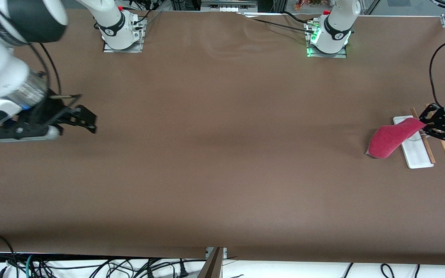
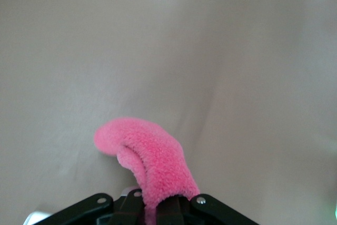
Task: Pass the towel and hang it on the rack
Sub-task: 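Drape the towel over the wooden sticks with the left gripper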
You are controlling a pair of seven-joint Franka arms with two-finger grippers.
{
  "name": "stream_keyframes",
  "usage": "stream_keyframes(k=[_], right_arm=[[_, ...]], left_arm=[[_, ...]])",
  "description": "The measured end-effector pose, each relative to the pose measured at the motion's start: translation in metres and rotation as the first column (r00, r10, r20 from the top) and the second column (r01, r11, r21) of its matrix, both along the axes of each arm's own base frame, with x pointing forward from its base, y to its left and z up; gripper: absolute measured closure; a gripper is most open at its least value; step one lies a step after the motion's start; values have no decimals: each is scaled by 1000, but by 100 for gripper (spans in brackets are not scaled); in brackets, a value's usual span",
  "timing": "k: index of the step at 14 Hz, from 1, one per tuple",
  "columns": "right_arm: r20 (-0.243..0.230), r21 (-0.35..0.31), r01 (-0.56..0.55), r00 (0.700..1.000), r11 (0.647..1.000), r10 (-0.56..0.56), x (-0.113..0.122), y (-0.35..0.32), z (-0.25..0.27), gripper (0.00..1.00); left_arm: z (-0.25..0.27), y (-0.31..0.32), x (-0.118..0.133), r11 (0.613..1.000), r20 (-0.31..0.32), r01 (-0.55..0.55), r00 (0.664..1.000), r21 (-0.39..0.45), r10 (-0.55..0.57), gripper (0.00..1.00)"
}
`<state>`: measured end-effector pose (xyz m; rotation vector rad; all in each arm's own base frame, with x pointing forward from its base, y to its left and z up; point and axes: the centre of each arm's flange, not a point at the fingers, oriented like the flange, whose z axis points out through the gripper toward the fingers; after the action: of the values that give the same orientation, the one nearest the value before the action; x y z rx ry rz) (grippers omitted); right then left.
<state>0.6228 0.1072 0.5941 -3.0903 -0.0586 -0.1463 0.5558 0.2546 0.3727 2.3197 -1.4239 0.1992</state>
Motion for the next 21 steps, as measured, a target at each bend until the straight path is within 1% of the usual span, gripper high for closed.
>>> stream_keyframes(k=[2, 5, 8, 10, 11, 13, 15, 18, 21], right_arm=[[-39, -14, 25, 999, 1000, -26, -16, -37, 13, 0], [-74, -68, 40, 996, 997, -45, -39, -57, 18, 0], [-105, -86, 62, 992, 994, -71, -49, -73, 18, 0], [-120, -89, 80, 989, 993, -91, -55, -84, 21, 0], [-126, -89, 81, 988, 993, -92, -58, -87, 24, 0], [-121, -101, 15, 992, 995, -27, -61, -85, 29, 0], [-123, -105, -24, 992, 994, 11, -62, -82, 31, 0], [-126, -106, -19, 992, 994, 6, -63, -88, 30, 0], [-129, -106, -21, 992, 994, 7, -63, -88, 30, 0]], left_arm=[[11, 25, -3, 1000, -10, -1, 1000, -1, 1, 97], [8, 64, -16, 1000, -3, 1, 1000, -3, -1, 97], [-20, 93, -30, 1000, -14, 9, 1000, -29, -9, 97], [-28, 113, -27, 999, 4, 25, 1000, -26, -25, 97], [-27, 124, -27, 999, 8, 28, 1000, -28, -28, 97], [-23, 142, -29, 999, 7, 18, 1000, -33, -18, 97], [-23, 157, -35, 999, 18, 23, 1000, -37, -23, 97], [-42, 176, -49, 998, 20, 36, 999, -58, -35, 97], [-49, 191, -48, 997, 40, 55, 998, -51, -53, 97]])
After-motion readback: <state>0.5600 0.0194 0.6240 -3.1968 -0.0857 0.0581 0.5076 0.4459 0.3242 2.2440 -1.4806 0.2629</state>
